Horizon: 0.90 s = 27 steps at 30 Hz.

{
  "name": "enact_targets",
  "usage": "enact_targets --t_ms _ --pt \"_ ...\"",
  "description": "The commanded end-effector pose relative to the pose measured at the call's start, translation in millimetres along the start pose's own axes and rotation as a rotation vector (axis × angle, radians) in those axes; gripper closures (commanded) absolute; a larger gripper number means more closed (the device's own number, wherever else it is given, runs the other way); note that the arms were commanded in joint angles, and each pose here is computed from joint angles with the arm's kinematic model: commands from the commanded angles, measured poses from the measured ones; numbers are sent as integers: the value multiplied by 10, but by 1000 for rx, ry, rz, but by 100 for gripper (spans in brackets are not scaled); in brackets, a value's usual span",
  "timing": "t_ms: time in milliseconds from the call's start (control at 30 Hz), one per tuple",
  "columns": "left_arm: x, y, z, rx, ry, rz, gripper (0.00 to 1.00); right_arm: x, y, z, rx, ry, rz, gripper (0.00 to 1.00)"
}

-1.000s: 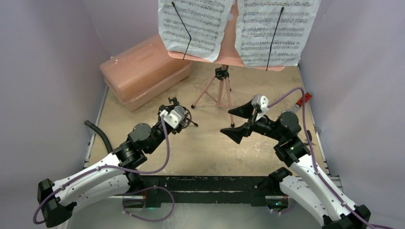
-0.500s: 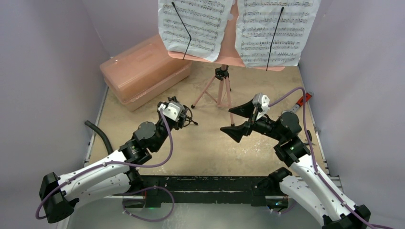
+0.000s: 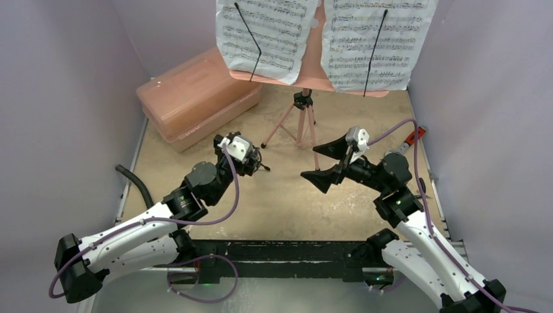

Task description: Set up the instrument practice props

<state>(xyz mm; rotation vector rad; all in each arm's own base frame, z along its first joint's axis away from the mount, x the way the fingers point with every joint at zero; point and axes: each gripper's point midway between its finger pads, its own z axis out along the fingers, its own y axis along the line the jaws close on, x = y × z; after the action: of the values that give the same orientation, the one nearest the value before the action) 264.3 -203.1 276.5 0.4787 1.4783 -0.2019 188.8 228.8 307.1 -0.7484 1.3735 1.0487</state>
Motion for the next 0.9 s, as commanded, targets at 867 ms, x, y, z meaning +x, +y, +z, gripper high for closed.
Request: enact_targets --t_ms 867 --pt "-674 687 436 -61 142 -297 0 -258 -94 151 11 -118 26 2"
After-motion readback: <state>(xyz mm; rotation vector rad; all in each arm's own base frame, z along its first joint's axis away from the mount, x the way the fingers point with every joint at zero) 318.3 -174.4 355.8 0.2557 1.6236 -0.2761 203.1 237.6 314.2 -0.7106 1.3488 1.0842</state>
